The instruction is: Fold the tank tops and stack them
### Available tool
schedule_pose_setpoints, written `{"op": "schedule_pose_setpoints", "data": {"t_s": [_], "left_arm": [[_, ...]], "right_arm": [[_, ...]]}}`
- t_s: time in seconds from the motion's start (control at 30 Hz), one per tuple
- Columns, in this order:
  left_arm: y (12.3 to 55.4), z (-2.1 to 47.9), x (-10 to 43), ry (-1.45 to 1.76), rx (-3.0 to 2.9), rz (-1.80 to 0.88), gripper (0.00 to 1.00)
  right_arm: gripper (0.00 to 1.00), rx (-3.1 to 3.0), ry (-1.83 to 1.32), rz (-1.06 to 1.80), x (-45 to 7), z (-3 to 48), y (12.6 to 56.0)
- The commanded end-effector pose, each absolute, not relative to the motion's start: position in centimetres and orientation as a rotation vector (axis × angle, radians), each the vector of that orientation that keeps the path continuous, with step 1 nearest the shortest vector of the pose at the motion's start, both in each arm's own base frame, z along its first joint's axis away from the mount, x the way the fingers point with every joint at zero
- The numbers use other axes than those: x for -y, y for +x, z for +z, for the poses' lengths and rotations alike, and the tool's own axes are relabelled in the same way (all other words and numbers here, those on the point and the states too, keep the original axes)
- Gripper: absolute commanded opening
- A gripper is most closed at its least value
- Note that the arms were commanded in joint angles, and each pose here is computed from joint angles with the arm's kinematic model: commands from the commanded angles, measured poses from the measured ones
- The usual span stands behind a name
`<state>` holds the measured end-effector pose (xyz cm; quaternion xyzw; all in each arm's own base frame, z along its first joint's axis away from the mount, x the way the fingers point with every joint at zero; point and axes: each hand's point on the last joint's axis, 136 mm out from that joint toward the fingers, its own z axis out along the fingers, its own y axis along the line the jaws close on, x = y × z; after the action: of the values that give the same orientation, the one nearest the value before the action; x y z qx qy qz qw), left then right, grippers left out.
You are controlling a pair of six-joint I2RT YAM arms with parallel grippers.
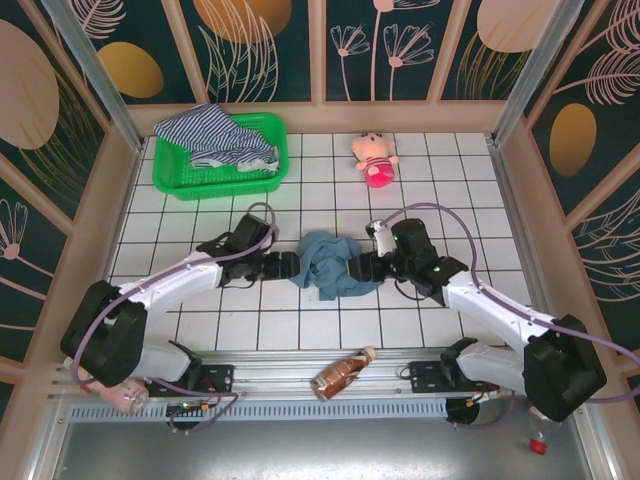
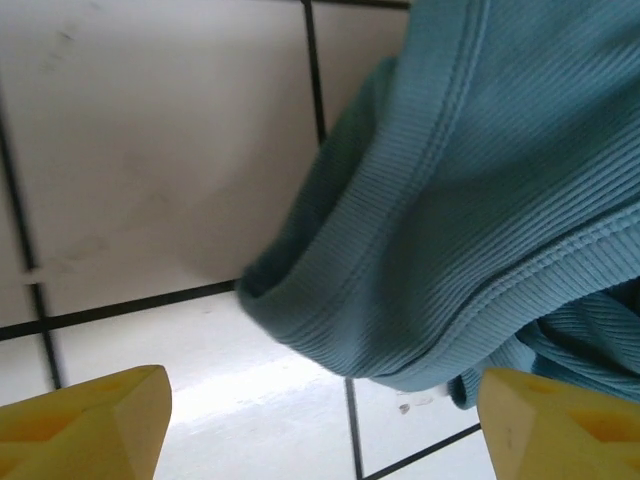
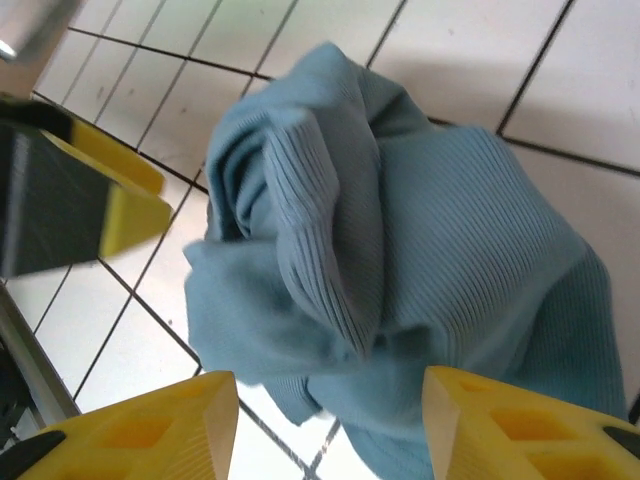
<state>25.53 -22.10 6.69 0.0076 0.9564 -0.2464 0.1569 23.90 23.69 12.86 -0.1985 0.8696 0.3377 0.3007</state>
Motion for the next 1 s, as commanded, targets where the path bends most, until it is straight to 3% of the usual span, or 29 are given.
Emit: {"op": "schedule_pose_setpoints", "data": {"t_s": [0.0, 0.13, 0.23, 0.43, 0.5, 0.7, 0.97], "left_arm": [[25.5, 5.3, 23.4, -0.072, -2.754, -0.763, 0.75], [25.0, 3.6, 24.6, -0.051, -2.785, -0.767, 0.69], [25.1, 2.5, 24.6, -0.052, -2.799, -0.748, 0.59], [26.3, 3.0, 24.9, -0.04, -2.783, -0.716, 0.1], [26.7, 3.5, 24.5, -0.035, -2.786, -0.664, 0.0], [29.2, 8.4, 23.3, 0.0, -2.708, -0.518, 0.0], [34.4, 25.2, 20.0, 0.001, -2.395, -0.303, 0.0]], "right_arm": [[0.5, -2.211, -0.499, 0.919, -25.2, 14.2, 25.5], [0.47, -2.205, -0.537, 0.914, -26.3, 13.7, 26.1], [0.38, -2.2, -0.554, 0.892, -26.7, 13.4, 26.7], [0.08, -2.175, -0.561, 0.809, -26.6, 13.6, 28.2], [0.01, -2.163, -0.57, 0.776, -26.4, 14.2, 28.5], [0.0, -2.065, -0.604, 0.567, -24.1, 18.0, 29.9], [0.0, -1.798, -0.582, 0.225, -18.8, 29.6, 32.7]]}}
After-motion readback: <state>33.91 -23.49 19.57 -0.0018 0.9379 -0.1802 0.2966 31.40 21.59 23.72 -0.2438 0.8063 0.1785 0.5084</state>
